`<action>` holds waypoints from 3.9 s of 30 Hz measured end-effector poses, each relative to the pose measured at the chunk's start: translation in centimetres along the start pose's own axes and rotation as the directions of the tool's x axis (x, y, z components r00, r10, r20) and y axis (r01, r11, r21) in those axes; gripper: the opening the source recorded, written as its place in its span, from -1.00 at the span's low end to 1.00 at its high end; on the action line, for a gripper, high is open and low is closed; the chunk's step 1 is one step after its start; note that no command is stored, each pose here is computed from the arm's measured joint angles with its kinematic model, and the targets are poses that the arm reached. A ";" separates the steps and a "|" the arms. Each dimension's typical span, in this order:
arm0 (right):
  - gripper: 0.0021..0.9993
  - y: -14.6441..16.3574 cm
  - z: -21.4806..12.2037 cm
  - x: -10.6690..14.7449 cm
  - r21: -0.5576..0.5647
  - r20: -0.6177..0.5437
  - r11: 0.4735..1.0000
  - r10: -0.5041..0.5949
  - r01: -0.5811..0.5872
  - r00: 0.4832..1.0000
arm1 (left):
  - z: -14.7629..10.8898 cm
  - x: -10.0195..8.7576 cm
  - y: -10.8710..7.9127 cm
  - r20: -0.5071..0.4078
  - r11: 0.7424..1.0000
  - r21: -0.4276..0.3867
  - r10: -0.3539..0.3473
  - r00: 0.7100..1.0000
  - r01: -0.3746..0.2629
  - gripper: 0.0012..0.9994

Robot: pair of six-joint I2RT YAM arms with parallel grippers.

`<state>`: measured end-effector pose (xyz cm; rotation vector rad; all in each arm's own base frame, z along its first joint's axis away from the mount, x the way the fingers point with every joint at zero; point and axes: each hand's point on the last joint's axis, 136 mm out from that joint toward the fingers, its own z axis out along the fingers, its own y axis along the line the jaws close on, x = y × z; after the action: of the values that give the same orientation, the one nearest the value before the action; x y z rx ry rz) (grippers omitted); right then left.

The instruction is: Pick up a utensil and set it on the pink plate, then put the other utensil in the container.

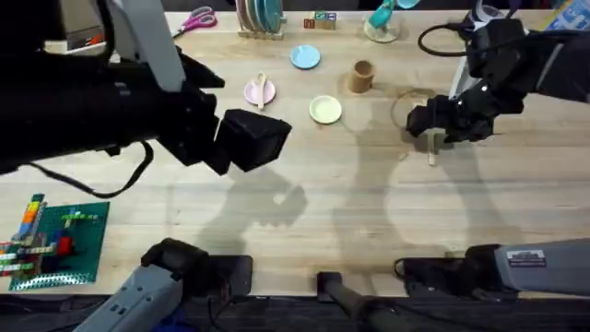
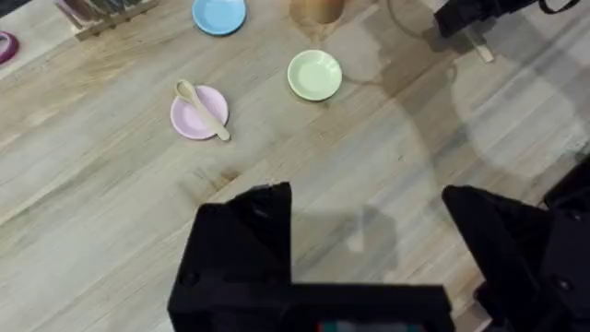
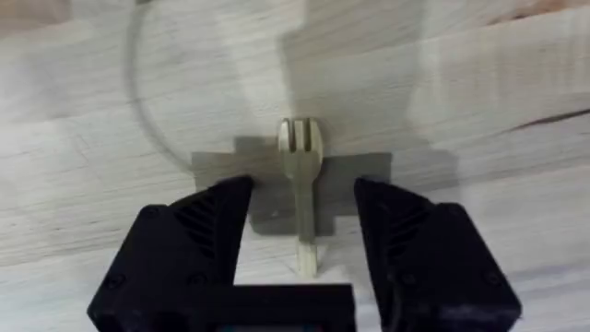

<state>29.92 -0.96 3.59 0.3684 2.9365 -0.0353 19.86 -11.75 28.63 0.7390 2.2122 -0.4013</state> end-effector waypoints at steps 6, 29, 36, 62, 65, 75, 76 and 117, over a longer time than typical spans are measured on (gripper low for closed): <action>0.38 0.2 0.0 0.1 -0.011 -0.006 1.000 -0.002 0.002 1.000 | 0.0 0.0 0.0 0.000 1.000 0.000 0.000 1.000 0.000 0.99; -0.93 0.8 -0.3 0.1 -0.034 -0.008 0.999 -0.013 0.012 1.000 | 0.0 0.0 0.0 0.000 1.000 0.000 0.000 1.000 0.000 0.99; -0.94 3.6 -2.1 -0.1 -0.140 0.053 0.983 -0.110 0.117 0.992 | 0.0 0.0 0.0 0.000 1.000 0.000 0.000 1.000 0.000 0.99; -0.94 13.5 -13.5 -11.9 -0.168 0.778 0.754 -0.295 0.635 0.555 | 0.0 0.0 0.0 0.000 1.000 0.000 0.000 1.000 0.000 0.99; -0.94 14.7 -12.8 -12.6 -0.159 0.802 0.715 -0.308 0.680 0.511 | 0.0 0.0 0.0 0.000 1.000 0.000 0.000 1.000 0.000 0.99; -0.94 18.0 -11.6 -15.2 -0.043 0.891 0.639 -0.324 0.768 0.319 | 0.0 0.0 0.0 0.000 1.000 0.000 0.000 1.000 0.000 0.99; -0.94 18.1 -11.2 -15.3 -0.040 0.892 0.637 -0.325 0.770 0.315 | 0.0 0.0 0.0 0.000 1.000 0.000 0.000 1.000 0.000 0.99; -0.94 16.8 -4.1 -13.1 -0.043 0.841 0.624 -0.399 0.780 0.365 | 0.0 0.0 0.0 0.000 1.000 0.000 0.000 1.000 0.000 0.99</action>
<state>45.87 12.32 10.03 -0.7044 1.9118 0.3032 19.86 -11.76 28.63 0.7392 2.2118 -0.4018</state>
